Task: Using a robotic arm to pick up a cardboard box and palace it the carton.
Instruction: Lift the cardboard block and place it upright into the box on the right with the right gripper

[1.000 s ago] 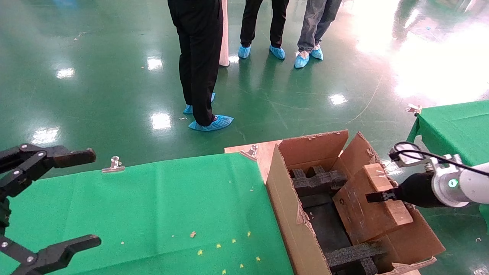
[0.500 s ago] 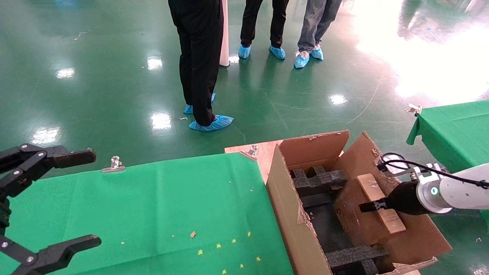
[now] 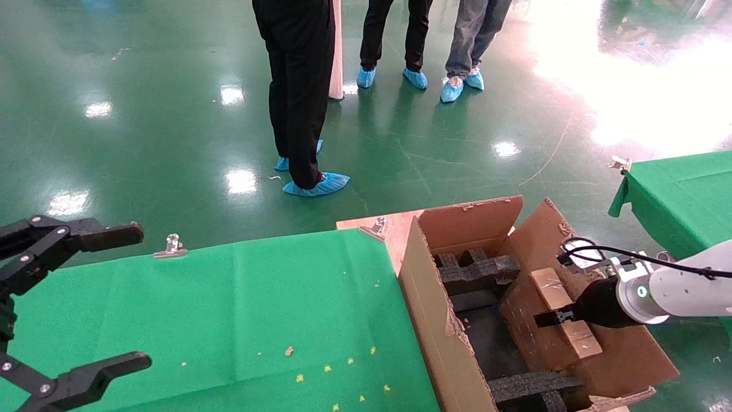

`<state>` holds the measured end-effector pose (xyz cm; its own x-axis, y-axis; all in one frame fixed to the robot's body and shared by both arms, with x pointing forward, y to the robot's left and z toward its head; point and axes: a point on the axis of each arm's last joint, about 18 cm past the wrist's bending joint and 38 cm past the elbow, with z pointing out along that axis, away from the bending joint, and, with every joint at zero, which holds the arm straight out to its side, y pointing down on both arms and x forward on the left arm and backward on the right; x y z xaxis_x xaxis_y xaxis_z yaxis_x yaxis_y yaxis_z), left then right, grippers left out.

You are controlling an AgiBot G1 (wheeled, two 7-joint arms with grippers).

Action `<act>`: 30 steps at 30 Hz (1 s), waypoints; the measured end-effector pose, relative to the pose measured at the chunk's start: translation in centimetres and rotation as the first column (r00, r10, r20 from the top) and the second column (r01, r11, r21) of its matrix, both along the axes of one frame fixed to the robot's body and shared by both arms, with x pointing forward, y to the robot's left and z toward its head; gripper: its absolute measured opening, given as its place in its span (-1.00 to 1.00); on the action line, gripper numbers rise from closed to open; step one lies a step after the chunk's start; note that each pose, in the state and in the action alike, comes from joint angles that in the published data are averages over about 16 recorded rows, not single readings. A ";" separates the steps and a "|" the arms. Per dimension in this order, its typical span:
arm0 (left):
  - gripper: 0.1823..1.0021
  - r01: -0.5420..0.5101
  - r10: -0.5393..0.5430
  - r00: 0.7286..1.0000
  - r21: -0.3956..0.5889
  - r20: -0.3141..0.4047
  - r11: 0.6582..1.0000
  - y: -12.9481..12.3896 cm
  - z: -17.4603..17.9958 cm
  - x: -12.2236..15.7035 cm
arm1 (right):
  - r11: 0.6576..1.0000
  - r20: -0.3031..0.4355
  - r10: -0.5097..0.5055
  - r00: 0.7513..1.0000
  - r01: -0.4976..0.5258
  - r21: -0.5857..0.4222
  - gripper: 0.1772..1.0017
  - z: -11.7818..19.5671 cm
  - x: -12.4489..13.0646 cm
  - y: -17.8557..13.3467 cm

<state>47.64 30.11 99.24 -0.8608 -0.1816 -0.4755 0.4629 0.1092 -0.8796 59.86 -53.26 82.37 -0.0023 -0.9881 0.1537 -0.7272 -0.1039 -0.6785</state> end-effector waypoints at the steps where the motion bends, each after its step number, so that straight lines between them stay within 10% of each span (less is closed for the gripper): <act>1: 1.00 0.000 0.000 1.000 0.000 0.000 1.000 0.0 0.0 0.0 | 1.000 -0.001 0.001 1.000 -0.001 0.001 -0.61 0.0 0.0 0.0; 13: 1.00 0.000 0.000 1.000 0.000 0.000 1.000 0.0 0.0 0.0 | 1.000 -0.002 0.003 1.000 -0.003 0.005 -0.51 0.0 0.0 0.0; 30: 1.00 0.000 0.000 1.000 0.000 0.000 1.000 0.0 0.0 0.0 | 1.000 0.052 0.019 0.998 -0.019 -0.001 0.17 2.3 0.4 0.0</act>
